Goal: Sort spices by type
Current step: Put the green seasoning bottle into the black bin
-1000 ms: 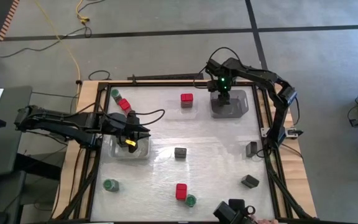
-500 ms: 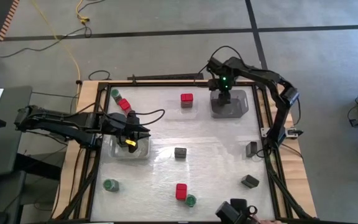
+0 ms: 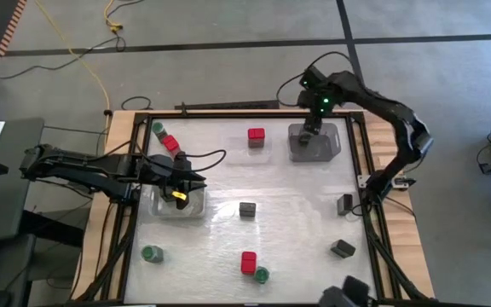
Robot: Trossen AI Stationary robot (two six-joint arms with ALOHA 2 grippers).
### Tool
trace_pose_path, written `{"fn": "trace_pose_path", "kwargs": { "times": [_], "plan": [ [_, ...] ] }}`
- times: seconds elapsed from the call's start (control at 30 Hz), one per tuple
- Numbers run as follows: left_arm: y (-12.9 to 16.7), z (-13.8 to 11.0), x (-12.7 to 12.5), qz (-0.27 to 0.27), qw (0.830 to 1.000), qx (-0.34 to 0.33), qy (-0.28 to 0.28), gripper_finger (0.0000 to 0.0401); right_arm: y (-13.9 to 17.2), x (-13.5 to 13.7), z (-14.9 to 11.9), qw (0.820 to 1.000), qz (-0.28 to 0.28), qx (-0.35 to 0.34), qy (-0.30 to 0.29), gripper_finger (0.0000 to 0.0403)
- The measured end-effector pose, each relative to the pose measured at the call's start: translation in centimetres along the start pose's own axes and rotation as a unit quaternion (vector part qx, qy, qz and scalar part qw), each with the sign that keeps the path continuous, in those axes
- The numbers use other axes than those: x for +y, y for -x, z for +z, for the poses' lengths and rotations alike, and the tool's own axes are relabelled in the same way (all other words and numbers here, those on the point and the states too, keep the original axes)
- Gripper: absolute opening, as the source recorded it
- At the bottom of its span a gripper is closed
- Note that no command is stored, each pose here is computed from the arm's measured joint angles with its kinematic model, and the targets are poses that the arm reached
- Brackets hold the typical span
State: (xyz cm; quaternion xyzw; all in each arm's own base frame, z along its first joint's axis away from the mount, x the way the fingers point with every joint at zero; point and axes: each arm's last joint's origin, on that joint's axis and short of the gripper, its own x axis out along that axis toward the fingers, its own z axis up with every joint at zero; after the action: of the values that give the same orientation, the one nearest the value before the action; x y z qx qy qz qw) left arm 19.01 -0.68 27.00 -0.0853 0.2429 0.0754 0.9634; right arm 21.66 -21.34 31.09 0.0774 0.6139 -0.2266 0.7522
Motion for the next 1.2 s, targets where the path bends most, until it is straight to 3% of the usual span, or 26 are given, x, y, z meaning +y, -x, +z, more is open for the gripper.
{"fn": "trace_pose_path", "kwargs": {
  "times": [0.1, 0.7, 0.97, 1.2],
  "plan": [
    [0.0, 0.0, 0.0, 0.0, 1.0, 0.0, 0.0, 0.0087, 2.0, 0.2, -0.9, 0.998, -0.007, -0.025, -0.06, 0.0272],
    [0.0, 0.0, -0.1, -0.014, 1.0, 0.003, 0.009, 0.0087, 11.1, 5.2, -7.1, 0.976, 0.023, -0.115, -0.185, 0.0272],
    [0.0, 0.0, -0.2, -0.03, 0.999, 0.006, -0.025, 0.0087, 12.8, 8.6, -8.0, 0.948, 0.079, -0.138, -0.275, 0.0272],
    [0.0, -0.3, -0.1, -0.027, 0.999, 0.022, -0.016, 0.0087, 12.6, 12.3, -7.4, 0.937, 0.067, -0.136, -0.315, 0.0272]
  ]
}}
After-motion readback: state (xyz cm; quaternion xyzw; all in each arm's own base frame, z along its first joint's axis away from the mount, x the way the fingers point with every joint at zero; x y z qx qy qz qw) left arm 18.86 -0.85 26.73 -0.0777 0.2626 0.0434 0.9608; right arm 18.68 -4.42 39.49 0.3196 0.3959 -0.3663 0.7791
